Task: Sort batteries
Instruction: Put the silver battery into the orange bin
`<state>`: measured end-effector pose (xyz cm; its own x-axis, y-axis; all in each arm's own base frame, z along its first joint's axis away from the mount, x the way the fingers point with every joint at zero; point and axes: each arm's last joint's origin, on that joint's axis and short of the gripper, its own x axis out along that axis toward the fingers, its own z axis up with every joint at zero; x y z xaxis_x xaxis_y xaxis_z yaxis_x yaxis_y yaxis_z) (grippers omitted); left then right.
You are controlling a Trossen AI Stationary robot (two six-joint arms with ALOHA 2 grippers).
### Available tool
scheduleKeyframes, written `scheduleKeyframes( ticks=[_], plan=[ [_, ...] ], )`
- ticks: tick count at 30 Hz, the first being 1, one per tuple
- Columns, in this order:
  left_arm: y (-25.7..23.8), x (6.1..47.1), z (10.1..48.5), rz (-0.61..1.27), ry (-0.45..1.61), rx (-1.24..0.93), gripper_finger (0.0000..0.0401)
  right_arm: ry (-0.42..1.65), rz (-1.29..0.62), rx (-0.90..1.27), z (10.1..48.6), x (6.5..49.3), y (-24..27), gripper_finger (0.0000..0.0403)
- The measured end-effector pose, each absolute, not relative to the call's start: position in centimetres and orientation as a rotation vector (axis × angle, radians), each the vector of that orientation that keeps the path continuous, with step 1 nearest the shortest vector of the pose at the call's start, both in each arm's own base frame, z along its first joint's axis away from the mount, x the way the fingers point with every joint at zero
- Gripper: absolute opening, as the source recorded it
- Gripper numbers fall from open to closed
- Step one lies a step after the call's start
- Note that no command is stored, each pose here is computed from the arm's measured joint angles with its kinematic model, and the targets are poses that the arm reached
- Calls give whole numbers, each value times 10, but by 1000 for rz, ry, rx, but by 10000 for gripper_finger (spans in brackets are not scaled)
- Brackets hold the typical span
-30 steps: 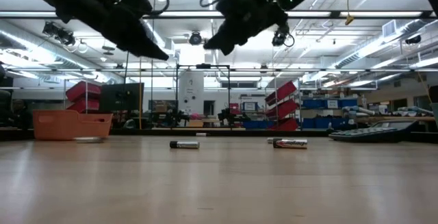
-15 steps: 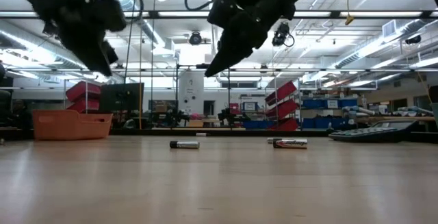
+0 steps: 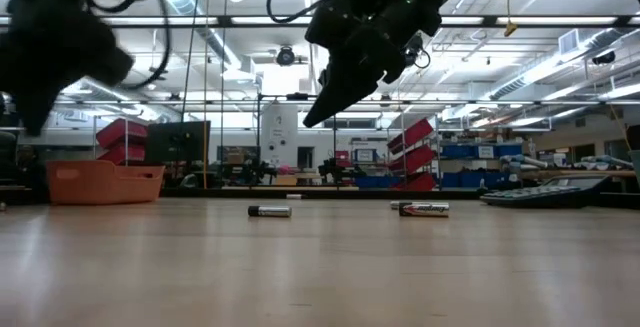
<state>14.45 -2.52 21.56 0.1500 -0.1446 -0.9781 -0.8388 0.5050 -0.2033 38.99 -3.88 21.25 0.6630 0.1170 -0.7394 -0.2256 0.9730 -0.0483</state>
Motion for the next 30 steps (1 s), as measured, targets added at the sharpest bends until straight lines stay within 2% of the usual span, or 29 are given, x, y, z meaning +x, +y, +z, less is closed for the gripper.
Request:
scheduleKeyframes(
  ticks=[3, 8, 12, 23, 30],
  plan=[
    [-29, 144, 205, 775, 1462, -913, 0, 815, 212, -152, 210, 390, -31, 0],
    [-37, 158, 188, 726, 1563, -778, 2, 813, 222, -171, 208, 391, -21, 0],
    [-37, 161, 176, 800, 1644, -677, 14, 809, 241, -176, 208, 391, -13, 0],
    [-38, 172, 143, 963, 1772, -522, 77, 792, 265, -163, 209, 392, 4, 0],
    [-37, 175, 130, 988, 1823, -398, 127, 785, 277, -160, 210, 393, 12, 0]
  ],
)
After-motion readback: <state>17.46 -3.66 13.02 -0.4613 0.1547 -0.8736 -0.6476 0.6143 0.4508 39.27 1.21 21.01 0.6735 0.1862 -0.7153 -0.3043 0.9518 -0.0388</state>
